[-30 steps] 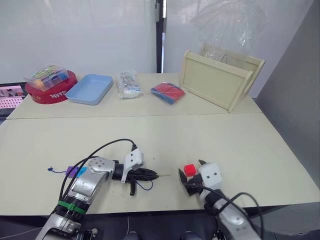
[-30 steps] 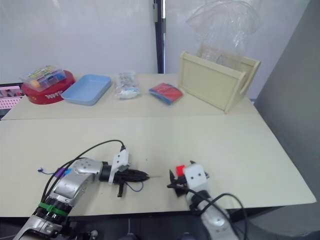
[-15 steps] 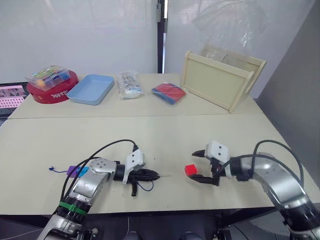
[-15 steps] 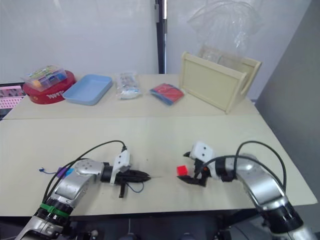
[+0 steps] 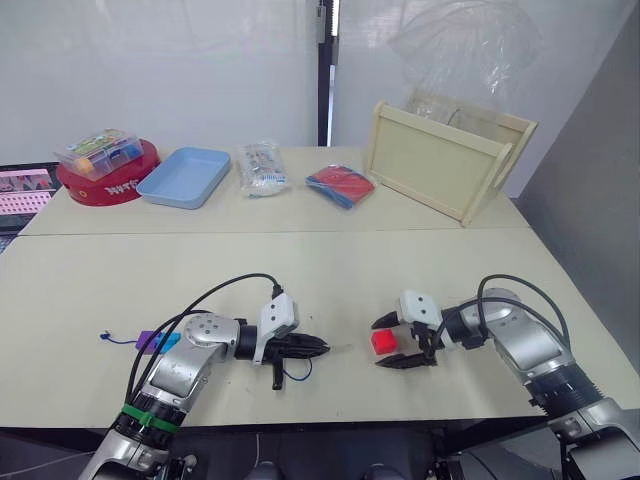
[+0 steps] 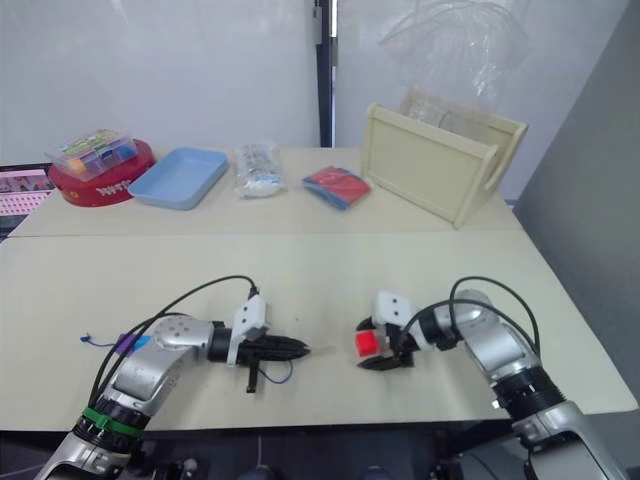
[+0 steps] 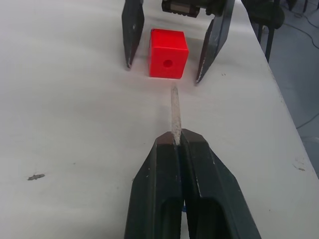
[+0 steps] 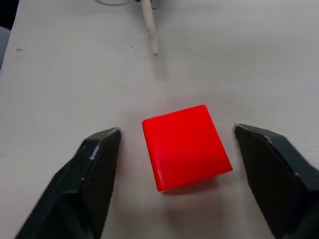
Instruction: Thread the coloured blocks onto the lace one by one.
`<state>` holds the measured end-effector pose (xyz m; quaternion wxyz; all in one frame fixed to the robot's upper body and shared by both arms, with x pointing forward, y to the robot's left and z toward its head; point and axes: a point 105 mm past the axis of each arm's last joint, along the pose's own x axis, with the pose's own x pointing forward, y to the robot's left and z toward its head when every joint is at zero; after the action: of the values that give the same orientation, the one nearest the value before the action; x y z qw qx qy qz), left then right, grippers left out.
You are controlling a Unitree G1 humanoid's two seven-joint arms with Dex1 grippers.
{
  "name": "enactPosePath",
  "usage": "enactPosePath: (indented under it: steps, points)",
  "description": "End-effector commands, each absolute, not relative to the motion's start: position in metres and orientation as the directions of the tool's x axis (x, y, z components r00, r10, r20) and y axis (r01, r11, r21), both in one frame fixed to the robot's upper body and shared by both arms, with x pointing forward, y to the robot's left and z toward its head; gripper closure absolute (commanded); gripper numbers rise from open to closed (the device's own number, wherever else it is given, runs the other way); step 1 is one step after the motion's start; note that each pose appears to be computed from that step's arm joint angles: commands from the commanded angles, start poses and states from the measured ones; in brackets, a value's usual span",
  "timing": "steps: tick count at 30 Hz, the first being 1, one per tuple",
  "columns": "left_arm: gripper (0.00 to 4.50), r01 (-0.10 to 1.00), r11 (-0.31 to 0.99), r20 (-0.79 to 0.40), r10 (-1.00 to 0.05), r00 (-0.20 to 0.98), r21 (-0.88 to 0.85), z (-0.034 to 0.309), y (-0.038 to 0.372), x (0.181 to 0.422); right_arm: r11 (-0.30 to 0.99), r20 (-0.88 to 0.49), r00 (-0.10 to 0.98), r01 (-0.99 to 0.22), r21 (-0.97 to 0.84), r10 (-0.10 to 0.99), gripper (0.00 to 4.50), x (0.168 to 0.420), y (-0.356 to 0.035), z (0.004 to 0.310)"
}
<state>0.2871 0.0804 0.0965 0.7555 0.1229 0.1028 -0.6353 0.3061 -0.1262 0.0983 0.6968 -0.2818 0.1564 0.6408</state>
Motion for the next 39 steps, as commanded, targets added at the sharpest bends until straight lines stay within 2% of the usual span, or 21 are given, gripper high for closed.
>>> enactPosePath:
  steps: [1, 4, 5, 10, 25, 31, 39]
  points:
    - [4.50, 0.985, 0.157, -0.293, -0.941, 0.171, 0.073, 0.103, 0.076, 0.287, 0.014, -0.562, 0.140, -0.975, -0.222, 0.815, 2.15, 0.305, -0.127, 0.104]
    - [4.50, 0.986, 0.154, -0.282, -0.945, 0.167, 0.071, 0.104, 0.067, 0.287, 0.035, -0.550, 0.154, -0.975, -0.221, 0.821, 3.14, 0.304, -0.125, 0.103]
    - [4.50, 0.986, 0.153, -0.278, -0.946, 0.166, 0.070, 0.105, 0.065, 0.287, 0.042, -0.547, 0.159, -0.975, -0.220, 0.822, 3.31, 0.305, -0.124, 0.103]
    - [4.50, 0.991, 0.123, -0.277, -0.952, 0.134, 0.055, 0.101, 0.048, 0.280, 0.040, -0.543, 0.145, -0.979, -0.201, 0.827, 3.30, 0.301, -0.112, 0.102]
    - [4.50, 0.988, 0.140, -0.270, -0.951, 0.151, 0.058, 0.101, 0.043, 0.285, 0.033, -0.566, 0.139, -0.981, -0.192, 0.813, 3.30, 0.295, -0.115, 0.101]
    - [4.50, 0.994, 0.099, -0.258, -0.960, 0.108, 0.048, 0.103, 0.035, 0.282, 0.028, -0.567, 0.135, -0.981, -0.193, 0.812, 3.30, 0.295, -0.111, 0.101]
    - [4.50, 0.999, 0.006, -0.260, -0.965, 0.020, 0.053, 0.098, 0.003, 0.281, 0.009, -0.561, 0.118, -0.981, -0.193, 0.820, 3.30, 0.292, -0.100, 0.102]
